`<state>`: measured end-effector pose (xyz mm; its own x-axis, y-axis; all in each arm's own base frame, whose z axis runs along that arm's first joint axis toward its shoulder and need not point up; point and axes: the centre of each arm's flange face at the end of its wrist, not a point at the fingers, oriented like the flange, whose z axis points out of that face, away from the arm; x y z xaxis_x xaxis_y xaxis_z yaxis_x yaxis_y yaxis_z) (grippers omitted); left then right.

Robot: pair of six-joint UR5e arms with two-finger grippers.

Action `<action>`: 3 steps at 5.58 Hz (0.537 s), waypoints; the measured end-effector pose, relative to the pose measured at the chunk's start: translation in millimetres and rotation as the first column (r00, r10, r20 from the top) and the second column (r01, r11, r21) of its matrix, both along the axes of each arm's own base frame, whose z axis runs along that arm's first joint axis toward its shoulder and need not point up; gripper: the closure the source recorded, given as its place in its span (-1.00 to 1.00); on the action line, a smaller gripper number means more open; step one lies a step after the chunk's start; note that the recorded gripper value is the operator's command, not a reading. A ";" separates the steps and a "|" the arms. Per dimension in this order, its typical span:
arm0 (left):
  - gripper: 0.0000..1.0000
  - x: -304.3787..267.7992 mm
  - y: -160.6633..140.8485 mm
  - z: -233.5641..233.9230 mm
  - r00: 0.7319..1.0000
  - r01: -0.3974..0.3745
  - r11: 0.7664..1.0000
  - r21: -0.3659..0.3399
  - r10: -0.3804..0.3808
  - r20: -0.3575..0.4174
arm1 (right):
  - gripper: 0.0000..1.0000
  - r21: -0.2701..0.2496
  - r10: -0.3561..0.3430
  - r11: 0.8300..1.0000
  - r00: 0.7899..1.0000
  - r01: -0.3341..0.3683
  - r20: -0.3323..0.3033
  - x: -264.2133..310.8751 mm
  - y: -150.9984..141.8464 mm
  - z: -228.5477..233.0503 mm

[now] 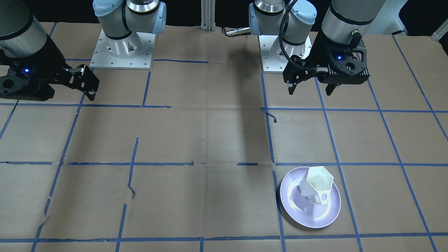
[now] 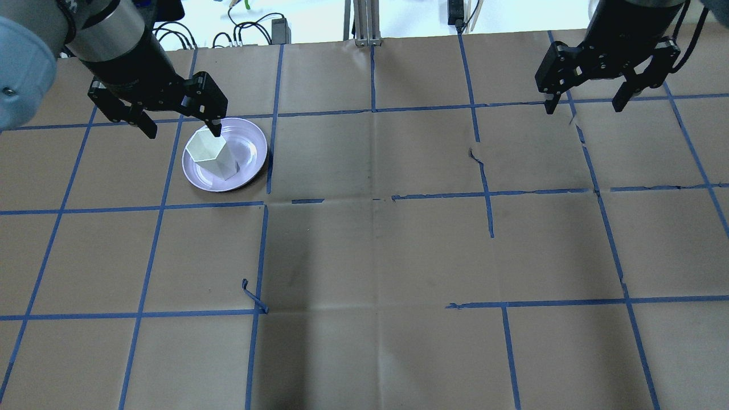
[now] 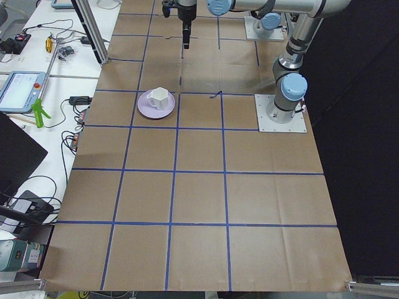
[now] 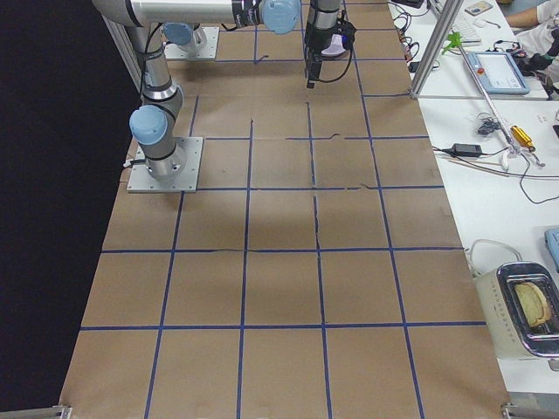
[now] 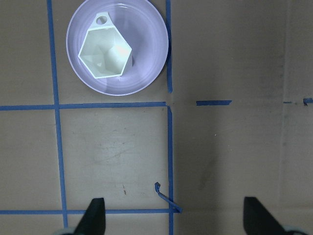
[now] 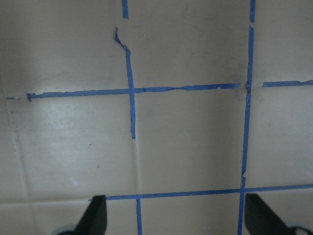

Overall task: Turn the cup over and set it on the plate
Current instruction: 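Raise the left gripper away from the cup on the plate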

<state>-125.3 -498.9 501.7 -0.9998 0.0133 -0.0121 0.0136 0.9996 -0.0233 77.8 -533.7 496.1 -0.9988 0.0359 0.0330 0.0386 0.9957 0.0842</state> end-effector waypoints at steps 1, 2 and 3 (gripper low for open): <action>-0.97 0.0 0.0 -0.4 1.000 -0.002 1.000 0.002 0.002 0.000 | -1.00 0.000 0.000 1.000 1.000 0.000 0.000 0.0 0.0 0.0; -0.97 -0.1 0.0 -0.5 1.000 -0.005 1.000 0.003 0.005 0.000 | -1.00 0.000 0.000 1.000 1.000 0.000 0.000 0.0 0.0 0.0; -0.97 -0.1 0.0 -0.6 1.000 -0.007 1.000 0.003 0.007 0.000 | -1.00 0.000 0.000 1.000 1.000 0.000 0.000 0.0 0.0 0.0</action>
